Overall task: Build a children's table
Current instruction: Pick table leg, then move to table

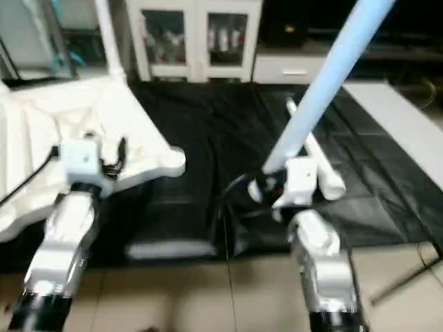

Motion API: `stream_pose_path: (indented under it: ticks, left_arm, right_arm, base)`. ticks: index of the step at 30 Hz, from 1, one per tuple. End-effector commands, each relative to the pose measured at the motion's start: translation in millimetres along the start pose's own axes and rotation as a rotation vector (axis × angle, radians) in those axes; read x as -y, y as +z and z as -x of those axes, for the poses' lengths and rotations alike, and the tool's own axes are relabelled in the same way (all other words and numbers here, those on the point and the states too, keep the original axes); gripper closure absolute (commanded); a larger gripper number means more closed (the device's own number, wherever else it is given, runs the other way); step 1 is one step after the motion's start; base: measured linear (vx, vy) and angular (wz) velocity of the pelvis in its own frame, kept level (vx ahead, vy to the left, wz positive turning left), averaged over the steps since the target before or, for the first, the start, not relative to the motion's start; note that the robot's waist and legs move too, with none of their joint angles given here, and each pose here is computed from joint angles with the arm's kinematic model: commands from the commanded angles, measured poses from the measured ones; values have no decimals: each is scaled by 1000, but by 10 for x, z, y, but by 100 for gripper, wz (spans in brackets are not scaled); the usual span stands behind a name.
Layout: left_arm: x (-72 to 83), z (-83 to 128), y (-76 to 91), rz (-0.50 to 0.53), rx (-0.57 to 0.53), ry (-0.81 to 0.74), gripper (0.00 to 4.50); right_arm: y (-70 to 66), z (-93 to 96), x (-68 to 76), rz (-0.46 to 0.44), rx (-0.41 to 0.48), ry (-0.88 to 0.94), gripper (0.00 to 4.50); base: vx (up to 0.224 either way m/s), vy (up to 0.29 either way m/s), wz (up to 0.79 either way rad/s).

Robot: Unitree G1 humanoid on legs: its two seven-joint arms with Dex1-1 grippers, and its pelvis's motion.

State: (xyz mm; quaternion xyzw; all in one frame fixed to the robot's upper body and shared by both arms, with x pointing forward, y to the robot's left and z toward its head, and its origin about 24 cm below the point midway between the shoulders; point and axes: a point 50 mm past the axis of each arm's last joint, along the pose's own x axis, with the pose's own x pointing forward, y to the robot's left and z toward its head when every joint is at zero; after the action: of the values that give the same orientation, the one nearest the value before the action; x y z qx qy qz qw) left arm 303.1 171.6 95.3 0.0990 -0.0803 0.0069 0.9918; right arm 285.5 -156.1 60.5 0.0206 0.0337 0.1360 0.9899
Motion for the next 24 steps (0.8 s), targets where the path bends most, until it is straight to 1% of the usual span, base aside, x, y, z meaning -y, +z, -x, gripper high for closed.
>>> stream_pose_path:
  ticks: [1, 3, 6, 9, 10, 12, 13, 15, 22, 23, 24]
  left_arm:
    - [14, 6, 13, -43, 20, -28, 115]
    - [33, 21, -6, -66, 16, -55, 115]
    - [32, 16, -19, -63, 15, -50, 115]
    - [28, 3, -21, -42, 11, -52, 115]
    - [25, 1, -19, -41, 11, -52, 115]
    - [45, 0, 23, -39, 22, -65, 115]
    - [52, -1, 30, -39, 23, -66, 115]
    - [87, -23, 51, -48, 25, -84, 115]
    - [87, -23, 51, -48, 25, -84, 115]
    - [102, -44, 82, -42, 33, -91, 115]
    - [120, -39, 72, -23, 23, -89, 115]
  right_arm:
    - [77, -26, 31, 14, 44, -40, 261]
    - [33, -7, 71, -24, 37, -85, 261]
    - [15, 5, 55, 15, 26, -59, 261]
    - [32, 35, 41, 10, 32, -51, 261]
    - [35, 37, 39, 9, 33, -50, 261]
    - [72, 69, 39, 49, 30, -37, 261]
    - [80, 76, 43, 54, 28, -38, 261]
    - [115, 70, 48, 46, 30, -33, 261]
    - [115, 70, 48, 46, 30, -33, 261]
    - [146, 56, 41, 37, 28, -20, 261]
    - [196, 4, 24, 48, 27, 5, 261]
  base:
    - [-84, 22, 6]
    - [-74, 11, 16]
    - [-19, 6, 38]
    - [56, 78, 47]
    - [142, 85, 49]
    - [151, 87, 40]
    - [135, 47, 9]
    - [136, 15, 3]
    - [203, -45, 4]
    - [226, 17, 8]
    - [207, 39, 1]
